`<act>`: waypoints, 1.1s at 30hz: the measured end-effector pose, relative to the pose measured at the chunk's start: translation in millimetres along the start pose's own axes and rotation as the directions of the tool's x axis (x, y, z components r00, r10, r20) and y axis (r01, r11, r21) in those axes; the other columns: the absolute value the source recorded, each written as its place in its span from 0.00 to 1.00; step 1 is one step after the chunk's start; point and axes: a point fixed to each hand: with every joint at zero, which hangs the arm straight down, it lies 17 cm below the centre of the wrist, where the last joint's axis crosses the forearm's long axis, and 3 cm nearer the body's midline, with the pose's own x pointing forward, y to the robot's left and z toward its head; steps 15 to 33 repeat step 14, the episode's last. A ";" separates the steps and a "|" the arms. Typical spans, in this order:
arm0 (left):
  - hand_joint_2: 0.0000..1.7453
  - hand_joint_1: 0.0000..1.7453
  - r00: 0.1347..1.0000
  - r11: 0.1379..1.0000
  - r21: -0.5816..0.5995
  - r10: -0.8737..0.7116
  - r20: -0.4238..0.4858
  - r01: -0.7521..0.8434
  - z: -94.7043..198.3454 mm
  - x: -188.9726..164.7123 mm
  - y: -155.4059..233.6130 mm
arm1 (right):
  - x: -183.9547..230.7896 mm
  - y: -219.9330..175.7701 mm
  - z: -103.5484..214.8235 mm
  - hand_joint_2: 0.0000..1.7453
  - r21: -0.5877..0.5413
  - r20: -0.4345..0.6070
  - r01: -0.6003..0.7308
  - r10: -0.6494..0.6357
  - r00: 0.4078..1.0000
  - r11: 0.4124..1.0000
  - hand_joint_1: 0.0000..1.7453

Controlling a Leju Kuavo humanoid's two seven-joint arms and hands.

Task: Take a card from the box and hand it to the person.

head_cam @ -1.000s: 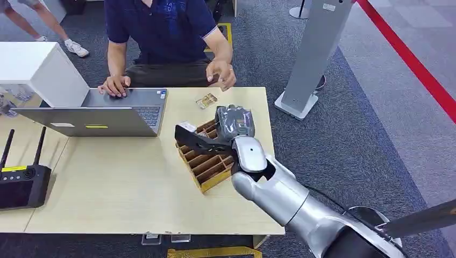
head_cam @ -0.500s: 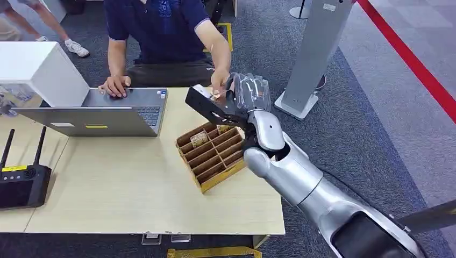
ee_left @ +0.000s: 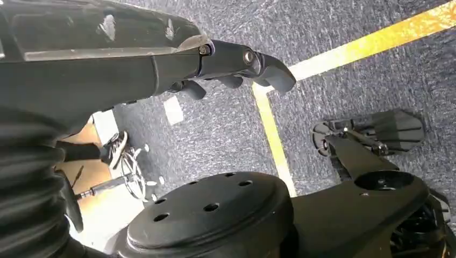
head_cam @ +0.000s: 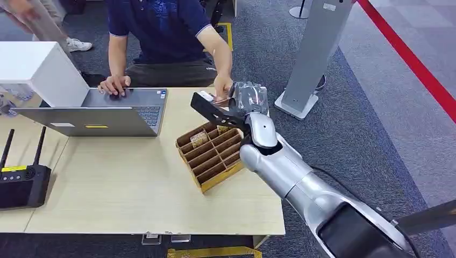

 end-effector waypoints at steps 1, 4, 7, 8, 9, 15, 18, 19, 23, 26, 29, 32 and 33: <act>1.00 0.00 1.000 1.000 -0.003 -0.009 0.001 0.009 0.1 0.0 -0.5 | -1.2 2.4 0.5 1.00 0.005 -0.003 -0.002 0.002 1.000 1.000 0.00; 0.00 0.00 1.000 1.000 -0.005 -0.025 0.009 0.025 0.2 1.2 -1.1 | -3.2 8.6 1.4 1.00 0.018 -0.010 -0.009 0.010 1.000 1.000 0.00; 0.00 0.00 1.000 1.000 -0.004 -0.017 0.015 0.017 0.1 1.5 -1.0 | -4.2 11.4 1.9 1.00 0.021 -0.011 -0.016 0.017 1.000 1.000 0.00; 0.00 0.00 1.000 1.000 -0.004 -0.014 0.016 0.014 0.1 1.8 -1.1 | -4.3 11.9 2.0 1.00 0.020 -0.011 -0.017 0.017 1.000 1.000 0.00; 1.00 0.00 1.000 1.000 -0.004 -0.012 0.017 0.013 0.2 2.0 -1.2 | -4.1 12.0 2.0 1.00 0.019 -0.011 -0.016 0.017 1.000 1.000 0.00; 1.00 0.00 1.000 1.000 0.000 -0.001 0.015 0.001 0.0 1.9 -0.4 | -5.2 7.9 1.1 1.00 0.002 -0.014 -0.012 0.012 1.000 1.000 0.00; 1.00 0.00 1.000 1.000 0.000 -0.001 0.015 0.001 0.0 1.9 -0.4 | -5.2 7.9 1.1 1.00 0.002 -0.014 -0.012 0.012 1.000 1.000 0.00; 1.00 0.00 1.000 1.000 0.000 -0.001 0.015 0.001 0.0 1.9 -0.4 | -5.2 7.9 1.1 1.00 0.002 -0.014 -0.012 0.012 1.000 1.000 0.00; 1.00 0.00 1.000 1.000 0.000 -0.001 0.015 0.001 0.0 1.9 -0.4 | -5.2 7.9 1.1 1.00 0.002 -0.014 -0.012 0.012 1.000 1.000 0.00; 1.00 0.00 1.000 1.000 0.000 -0.001 0.015 0.001 0.0 1.9 -0.4 | -5.2 7.9 1.1 1.00 0.002 -0.014 -0.012 0.012 1.000 1.000 0.00; 1.00 0.00 1.000 1.000 0.000 -0.001 0.015 0.001 0.0 1.9 -0.4 | -5.2 7.9 1.1 1.00 0.002 -0.014 -0.012 0.012 1.000 1.000 0.00; 1.00 0.00 1.000 1.000 0.000 -0.001 0.015 0.001 0.0 1.9 -0.4 | -5.2 7.9 1.1 1.00 0.002 -0.014 -0.012 0.012 1.000 1.000 0.00; 1.00 0.00 1.000 1.000 0.000 -0.001 0.015 0.001 0.0 1.9 -0.4 | -5.2 7.9 1.1 1.00 0.002 -0.014 -0.012 0.012 1.000 1.000 0.00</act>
